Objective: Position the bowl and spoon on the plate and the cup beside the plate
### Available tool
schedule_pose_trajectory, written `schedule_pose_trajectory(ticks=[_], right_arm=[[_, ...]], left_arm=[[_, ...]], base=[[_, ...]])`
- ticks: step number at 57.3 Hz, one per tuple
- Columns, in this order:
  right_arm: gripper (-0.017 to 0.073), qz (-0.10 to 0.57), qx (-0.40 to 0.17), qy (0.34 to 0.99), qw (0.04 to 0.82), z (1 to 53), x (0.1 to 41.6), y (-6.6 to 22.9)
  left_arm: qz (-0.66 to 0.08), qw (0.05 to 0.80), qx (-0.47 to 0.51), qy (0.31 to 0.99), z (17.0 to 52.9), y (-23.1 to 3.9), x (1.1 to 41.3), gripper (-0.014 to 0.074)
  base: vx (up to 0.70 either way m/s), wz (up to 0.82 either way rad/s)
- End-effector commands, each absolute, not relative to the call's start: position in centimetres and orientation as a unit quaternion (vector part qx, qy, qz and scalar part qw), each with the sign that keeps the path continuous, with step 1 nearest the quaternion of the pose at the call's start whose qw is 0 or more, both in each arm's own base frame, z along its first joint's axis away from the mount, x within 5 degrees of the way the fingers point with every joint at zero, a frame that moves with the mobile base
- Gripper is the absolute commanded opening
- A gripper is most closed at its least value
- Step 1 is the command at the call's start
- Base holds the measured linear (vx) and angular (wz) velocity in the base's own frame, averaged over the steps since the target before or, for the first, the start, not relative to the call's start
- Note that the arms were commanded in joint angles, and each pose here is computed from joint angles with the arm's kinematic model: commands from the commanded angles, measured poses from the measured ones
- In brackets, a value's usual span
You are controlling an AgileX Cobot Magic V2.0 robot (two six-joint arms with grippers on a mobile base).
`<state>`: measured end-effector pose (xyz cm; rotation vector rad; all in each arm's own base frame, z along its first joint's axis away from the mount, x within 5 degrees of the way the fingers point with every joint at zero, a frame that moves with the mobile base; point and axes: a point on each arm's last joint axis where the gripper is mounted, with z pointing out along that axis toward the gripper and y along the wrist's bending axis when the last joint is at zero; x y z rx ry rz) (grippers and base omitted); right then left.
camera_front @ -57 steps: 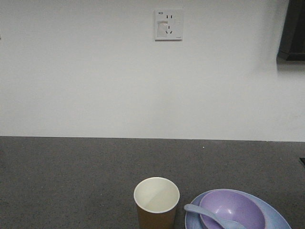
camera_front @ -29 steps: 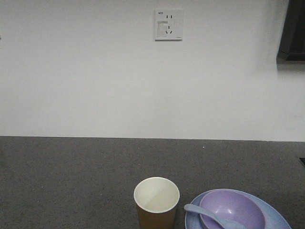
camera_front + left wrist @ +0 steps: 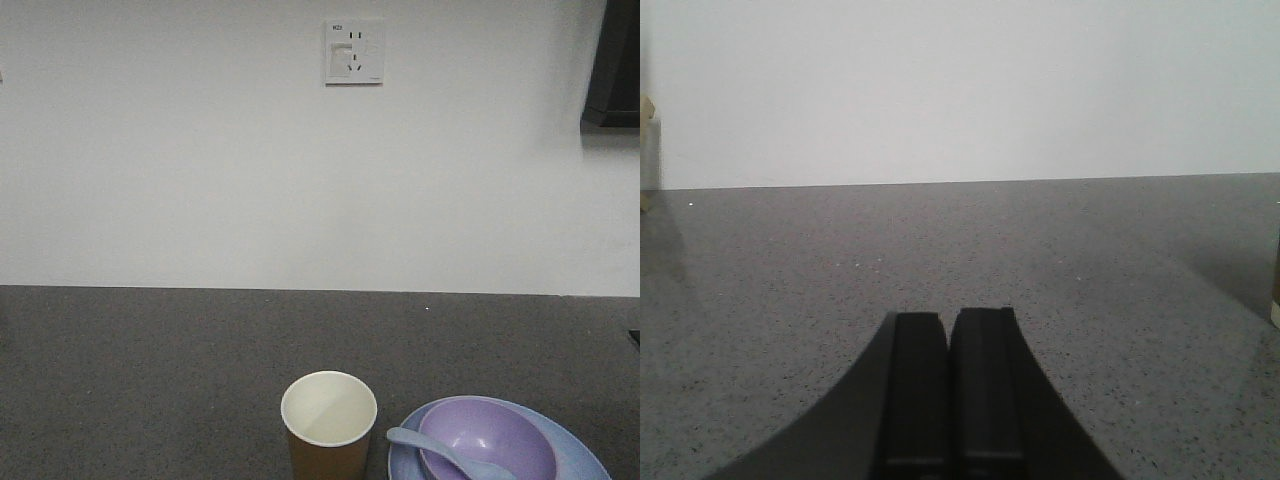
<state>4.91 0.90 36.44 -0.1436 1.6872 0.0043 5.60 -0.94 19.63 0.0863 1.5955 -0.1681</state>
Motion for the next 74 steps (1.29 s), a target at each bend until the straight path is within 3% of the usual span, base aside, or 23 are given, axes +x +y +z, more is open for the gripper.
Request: schedule_pose_trajectory(ticks=[1, 7, 30, 74], right_arm=[[-0.0008, -0.015, -0.026, 0.718, 0.695, 37.1, 5.4, 0.3], [-0.0008, -0.014, 0.009, 0.706, 0.708, 34.3, 6.2, -0.2], [-0.0008, -0.018, 0.029, 0.680, 0.733, 20.3, 5.7, -0.4], [-0.0008, -0.022, 0.026, 0.697, 0.716, 19.9, 5.6, -0.4]], left_arm=[[-0.081, 0.734, 0.031, 0.674, 21.2, -0.9, 5.3, -0.0004], [-0.081, 0.734, 0.031, 0.674, 21.2, -0.9, 5.3, -0.0004], [-0.081, 0.734, 0.031, 0.674, 21.2, -0.9, 5.3, -0.0004], [-0.082, 0.734, 0.031, 0.674, 21.2, -0.8, 5.3, -0.0004]], base=[[0.00, 0.00], [0.00, 0.00], [0.00, 0.00], [0.00, 0.00]])
